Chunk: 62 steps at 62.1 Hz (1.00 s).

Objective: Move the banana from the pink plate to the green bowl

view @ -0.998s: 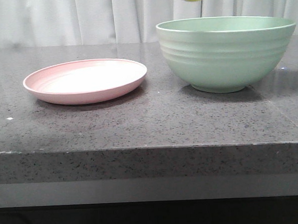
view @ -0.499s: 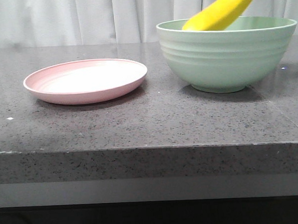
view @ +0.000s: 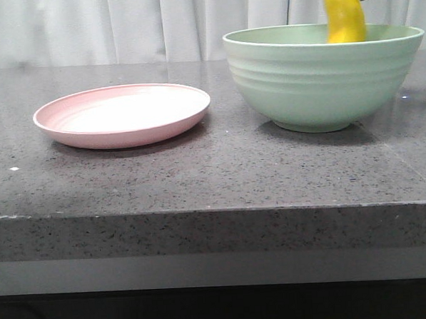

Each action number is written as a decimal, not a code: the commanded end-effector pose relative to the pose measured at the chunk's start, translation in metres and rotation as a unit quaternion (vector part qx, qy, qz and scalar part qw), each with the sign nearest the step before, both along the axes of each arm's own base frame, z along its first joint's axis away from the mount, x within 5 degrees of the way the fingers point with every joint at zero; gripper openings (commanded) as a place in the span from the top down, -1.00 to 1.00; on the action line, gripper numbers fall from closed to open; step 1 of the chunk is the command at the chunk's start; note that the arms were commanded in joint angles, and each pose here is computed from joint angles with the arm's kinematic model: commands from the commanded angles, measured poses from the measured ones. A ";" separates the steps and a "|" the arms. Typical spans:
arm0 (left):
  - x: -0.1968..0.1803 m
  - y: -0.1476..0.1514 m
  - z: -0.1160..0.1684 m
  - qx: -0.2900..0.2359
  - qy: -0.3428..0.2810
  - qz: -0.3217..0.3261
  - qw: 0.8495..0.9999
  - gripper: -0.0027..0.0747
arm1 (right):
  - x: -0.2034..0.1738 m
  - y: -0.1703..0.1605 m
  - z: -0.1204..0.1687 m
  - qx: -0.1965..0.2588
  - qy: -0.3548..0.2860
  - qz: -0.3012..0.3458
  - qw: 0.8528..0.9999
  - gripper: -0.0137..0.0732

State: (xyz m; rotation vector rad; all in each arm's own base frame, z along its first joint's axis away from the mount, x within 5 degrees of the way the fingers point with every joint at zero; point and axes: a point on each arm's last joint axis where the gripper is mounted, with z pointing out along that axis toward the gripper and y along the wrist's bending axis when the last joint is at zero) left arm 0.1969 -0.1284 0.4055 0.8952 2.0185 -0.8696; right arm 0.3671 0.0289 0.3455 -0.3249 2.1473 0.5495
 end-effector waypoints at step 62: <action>-0.073 0.091 -0.001 0.085 -0.070 0.367 0.924 -0.49 | -0.277 -0.013 0.049 -0.084 -0.062 -0.143 0.984 -0.33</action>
